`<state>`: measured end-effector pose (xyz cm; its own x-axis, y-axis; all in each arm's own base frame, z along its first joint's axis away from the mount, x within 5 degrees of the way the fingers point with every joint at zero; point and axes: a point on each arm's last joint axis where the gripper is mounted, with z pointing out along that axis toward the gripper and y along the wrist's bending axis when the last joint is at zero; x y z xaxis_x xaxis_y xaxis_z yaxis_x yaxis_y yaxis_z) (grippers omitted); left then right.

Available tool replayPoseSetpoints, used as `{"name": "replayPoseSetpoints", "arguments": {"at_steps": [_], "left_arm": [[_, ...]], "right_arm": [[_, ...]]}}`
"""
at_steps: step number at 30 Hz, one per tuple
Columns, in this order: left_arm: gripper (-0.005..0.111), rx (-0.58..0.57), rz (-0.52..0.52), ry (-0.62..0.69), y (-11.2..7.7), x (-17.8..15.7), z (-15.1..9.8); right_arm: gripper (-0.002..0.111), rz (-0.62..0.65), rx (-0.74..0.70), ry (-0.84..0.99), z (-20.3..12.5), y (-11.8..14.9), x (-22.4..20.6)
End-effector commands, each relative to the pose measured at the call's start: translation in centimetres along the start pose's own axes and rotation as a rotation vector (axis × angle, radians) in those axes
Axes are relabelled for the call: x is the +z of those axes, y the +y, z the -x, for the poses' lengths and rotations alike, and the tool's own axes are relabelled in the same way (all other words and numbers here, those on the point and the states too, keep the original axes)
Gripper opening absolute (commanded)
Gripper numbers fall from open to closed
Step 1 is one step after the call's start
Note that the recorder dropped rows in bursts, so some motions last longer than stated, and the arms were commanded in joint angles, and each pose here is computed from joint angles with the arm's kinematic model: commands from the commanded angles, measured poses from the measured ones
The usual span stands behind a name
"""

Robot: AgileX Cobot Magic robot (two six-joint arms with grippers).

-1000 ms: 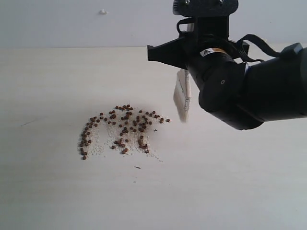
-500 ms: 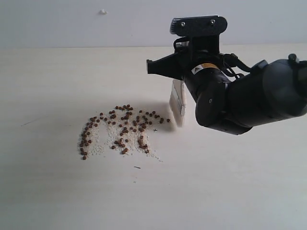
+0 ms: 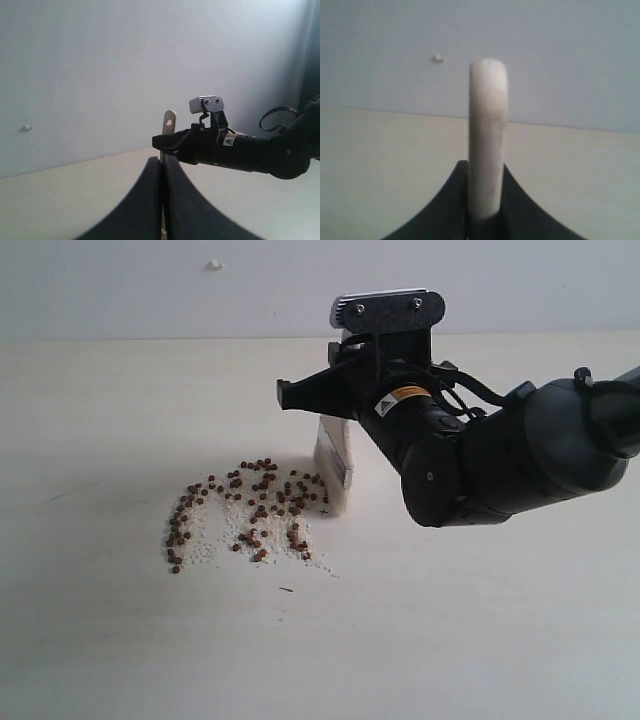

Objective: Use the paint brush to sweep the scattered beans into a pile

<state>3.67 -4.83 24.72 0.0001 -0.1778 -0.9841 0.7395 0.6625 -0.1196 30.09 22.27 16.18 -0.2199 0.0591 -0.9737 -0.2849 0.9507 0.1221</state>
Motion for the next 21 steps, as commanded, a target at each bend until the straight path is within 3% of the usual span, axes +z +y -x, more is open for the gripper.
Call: {"name": "replayPoseSetpoints", "arguments": {"at_steps": [1, 7, 14, 21], "left_arm": [[0.0, -0.008, -0.001, -0.003, 0.0, -0.1, -0.1], [0.0, -0.008, -0.001, -0.003, 0.0, -0.1, -0.1], [0.0, -0.008, -0.001, -0.003, 0.0, -0.1, -0.1], [0.0, -0.008, -0.001, -0.003, 0.0, -0.1, -0.1]], "right_arm": [[0.0, 0.067, 0.015, -0.012, 0.1, 0.6, 0.0], [0.0, 0.054, -0.003, -0.043, 0.8, 0.5, -0.1], [0.0, -0.05, -0.015, -0.158, 4.3, -1.4, -0.8], [0.0, -0.082, -0.015, -0.067, 4.7, -3.7, -0.5]]}}
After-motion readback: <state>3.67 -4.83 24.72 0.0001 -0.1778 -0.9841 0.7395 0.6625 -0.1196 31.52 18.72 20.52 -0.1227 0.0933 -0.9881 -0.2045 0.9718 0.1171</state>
